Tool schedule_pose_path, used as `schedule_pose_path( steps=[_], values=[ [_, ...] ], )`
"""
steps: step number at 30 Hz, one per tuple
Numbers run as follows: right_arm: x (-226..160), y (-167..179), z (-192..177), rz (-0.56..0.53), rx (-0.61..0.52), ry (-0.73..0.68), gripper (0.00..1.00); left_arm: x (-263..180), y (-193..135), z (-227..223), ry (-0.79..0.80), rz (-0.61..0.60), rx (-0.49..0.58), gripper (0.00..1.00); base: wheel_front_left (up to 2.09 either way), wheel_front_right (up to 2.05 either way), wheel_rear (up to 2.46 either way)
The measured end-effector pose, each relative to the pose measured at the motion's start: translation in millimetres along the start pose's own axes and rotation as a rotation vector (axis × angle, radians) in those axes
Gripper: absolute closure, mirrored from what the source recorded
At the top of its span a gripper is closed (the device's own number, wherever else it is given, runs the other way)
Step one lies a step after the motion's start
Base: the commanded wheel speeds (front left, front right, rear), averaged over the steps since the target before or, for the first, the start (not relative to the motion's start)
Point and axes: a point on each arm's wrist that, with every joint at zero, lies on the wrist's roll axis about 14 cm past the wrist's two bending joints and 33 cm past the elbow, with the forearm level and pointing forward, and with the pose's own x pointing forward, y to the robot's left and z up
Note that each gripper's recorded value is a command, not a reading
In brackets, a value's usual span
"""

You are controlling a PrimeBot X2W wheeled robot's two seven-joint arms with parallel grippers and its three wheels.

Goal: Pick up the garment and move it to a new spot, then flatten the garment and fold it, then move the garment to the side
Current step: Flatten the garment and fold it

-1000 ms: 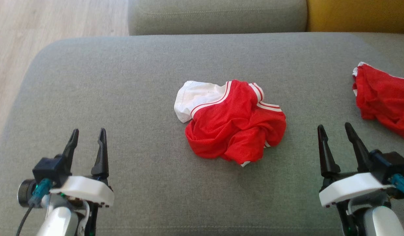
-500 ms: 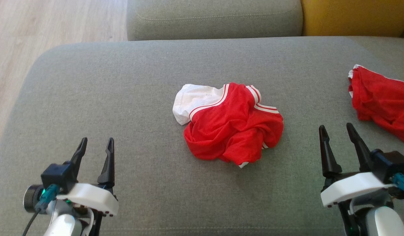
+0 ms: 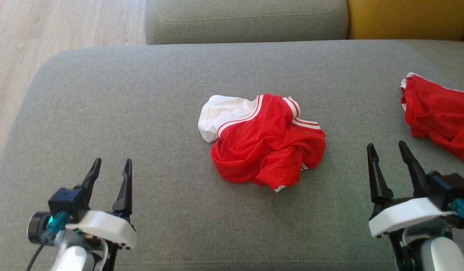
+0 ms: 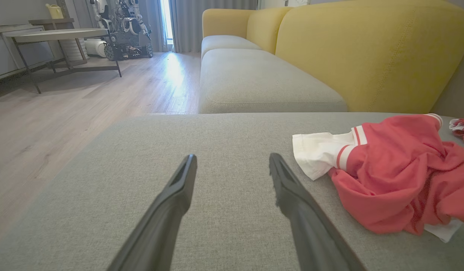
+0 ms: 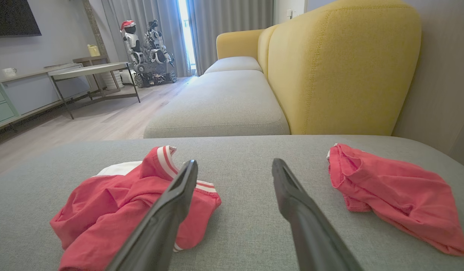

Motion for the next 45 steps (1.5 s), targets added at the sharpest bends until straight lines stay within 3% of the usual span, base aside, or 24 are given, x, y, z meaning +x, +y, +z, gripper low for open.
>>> schedule_pose_path(
  steps=[15, 20, 29, 36, 37, 38, 39, 42, 45],
  values=[
    [8.8, -9.1, -8.2, -0.022, 0.024, 0.024, 0.00, 1.1, 1.6, -3.2, 0.010, 0.001, -0.001, 0.00, 0.00, 0.00, 0.00],
    [34.2, -5.4, -22.5, -0.008, 0.048, 0.069, 0.00, 11.6, 5.4, 10.0, -0.031, 0.005, -0.006, 0.00, 0.00, 0.00, 0.00],
    [126.4, 59.6, -35.0, 0.237, -0.003, 0.188, 0.00, 18.5, 23.6, 3.8, -0.022, 0.061, -0.016, 0.00, 0.00, 0.00, 0.00],
    [136.7, 94.7, -83.6, 0.371, -0.036, 0.436, 0.00, 20.2, 35.6, -3.2, -0.001, 0.103, -0.016, 0.00, 0.00, 0.00, 0.00],
    [135.3, 93.3, -88.9, 0.372, -0.038, 0.465, 0.54, 20.7, 36.1, -3.4, -0.001, 0.106, -0.017, 0.00, 0.00, 0.00, 0.00],
    [134.7, 90.9, -90.9, 0.370, -0.037, 0.477, 0.69, 21.6, 35.1, -3.3, -0.002, 0.100, -0.015, 0.00, 0.00, 0.00, 0.00],
    [135.1, 89.3, -90.0, 0.366, -0.029, 0.476, 1.00, 22.6, 34.0, -3.2, -0.003, 0.096, -0.016, 0.00, 0.00, 0.00, 0.00],
    [135.4, 88.8, -82.3, 0.369, -0.011, 0.453, 1.00, 27.0, 29.0, -2.7, -0.008, 0.080, -0.018, 0.00, 0.00, 0.00, 0.00],
    [140.5, 86.2, -54.1, 0.363, 0.007, 0.334, 1.00, 32.0, 25.7, -1.6, -0.015, 0.065, -0.016, 0.00, 0.00, 0.00, 0.00]
  ],
)
